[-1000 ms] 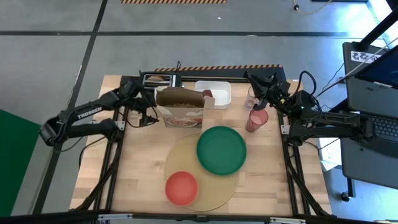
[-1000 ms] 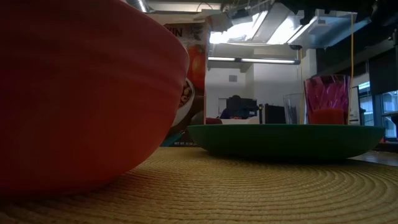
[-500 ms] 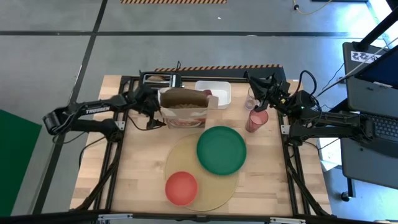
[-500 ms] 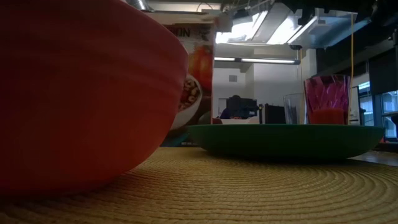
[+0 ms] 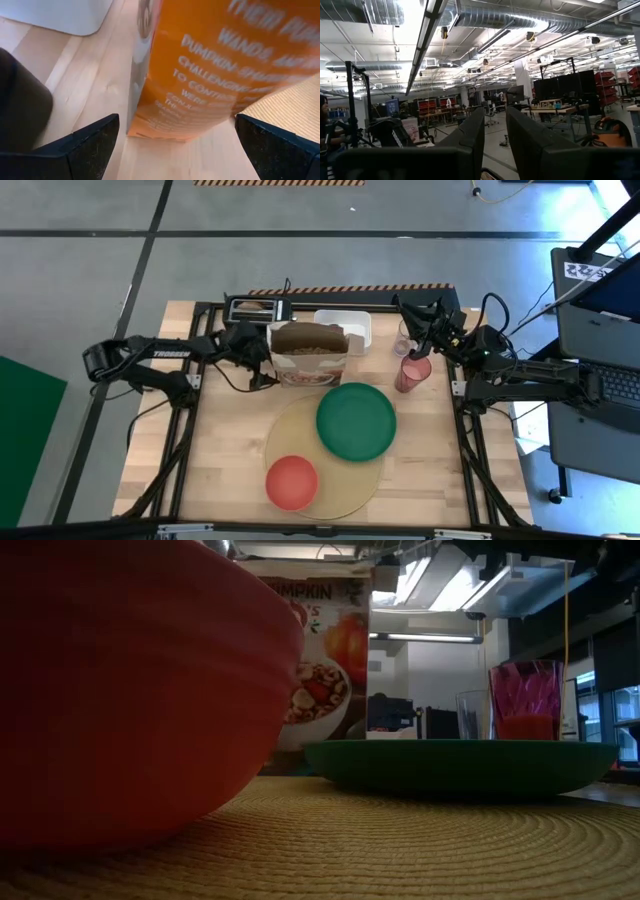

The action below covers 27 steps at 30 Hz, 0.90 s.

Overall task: Arrange a breakfast setting
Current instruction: Pour the cereal from the cereal box into the orange bowl

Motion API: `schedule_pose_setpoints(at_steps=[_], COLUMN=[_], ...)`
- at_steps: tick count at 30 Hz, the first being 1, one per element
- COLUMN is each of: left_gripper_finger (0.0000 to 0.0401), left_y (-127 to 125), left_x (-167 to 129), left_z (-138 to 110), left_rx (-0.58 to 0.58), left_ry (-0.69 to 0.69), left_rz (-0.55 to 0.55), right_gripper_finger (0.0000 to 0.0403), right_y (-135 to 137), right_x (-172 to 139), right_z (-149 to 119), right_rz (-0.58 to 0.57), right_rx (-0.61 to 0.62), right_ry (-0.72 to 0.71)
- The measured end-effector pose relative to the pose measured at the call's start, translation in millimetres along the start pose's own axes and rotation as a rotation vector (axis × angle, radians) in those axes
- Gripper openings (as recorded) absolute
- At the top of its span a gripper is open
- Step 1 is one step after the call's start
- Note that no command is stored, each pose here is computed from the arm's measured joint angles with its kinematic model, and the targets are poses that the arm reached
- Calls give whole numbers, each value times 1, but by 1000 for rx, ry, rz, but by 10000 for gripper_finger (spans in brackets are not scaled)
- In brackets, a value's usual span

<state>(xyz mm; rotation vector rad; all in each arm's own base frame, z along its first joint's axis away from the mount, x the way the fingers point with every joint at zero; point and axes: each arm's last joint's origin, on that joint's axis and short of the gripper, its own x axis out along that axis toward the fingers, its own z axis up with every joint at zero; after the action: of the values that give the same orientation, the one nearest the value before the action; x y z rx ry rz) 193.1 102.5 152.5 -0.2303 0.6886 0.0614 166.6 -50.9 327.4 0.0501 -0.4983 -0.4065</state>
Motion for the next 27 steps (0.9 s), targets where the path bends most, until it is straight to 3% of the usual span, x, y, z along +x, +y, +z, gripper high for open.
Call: schedule_pose_setpoints(at_steps=[14, 27], left_gripper_finger=[394, 386], left_y=[2, -5], left_x=[22, 59], left_z=[9, 3], left_rx=[21, -11], left_ry=[-106, -150], left_rz=[56, 9], right_gripper_finger=[85, 85], right_y=[0, -1], right_x=[0, 0], right_z=[-5, -5], right_rz=[-7, -34], right_rx=[63, 95], right_ry=[51, 52])
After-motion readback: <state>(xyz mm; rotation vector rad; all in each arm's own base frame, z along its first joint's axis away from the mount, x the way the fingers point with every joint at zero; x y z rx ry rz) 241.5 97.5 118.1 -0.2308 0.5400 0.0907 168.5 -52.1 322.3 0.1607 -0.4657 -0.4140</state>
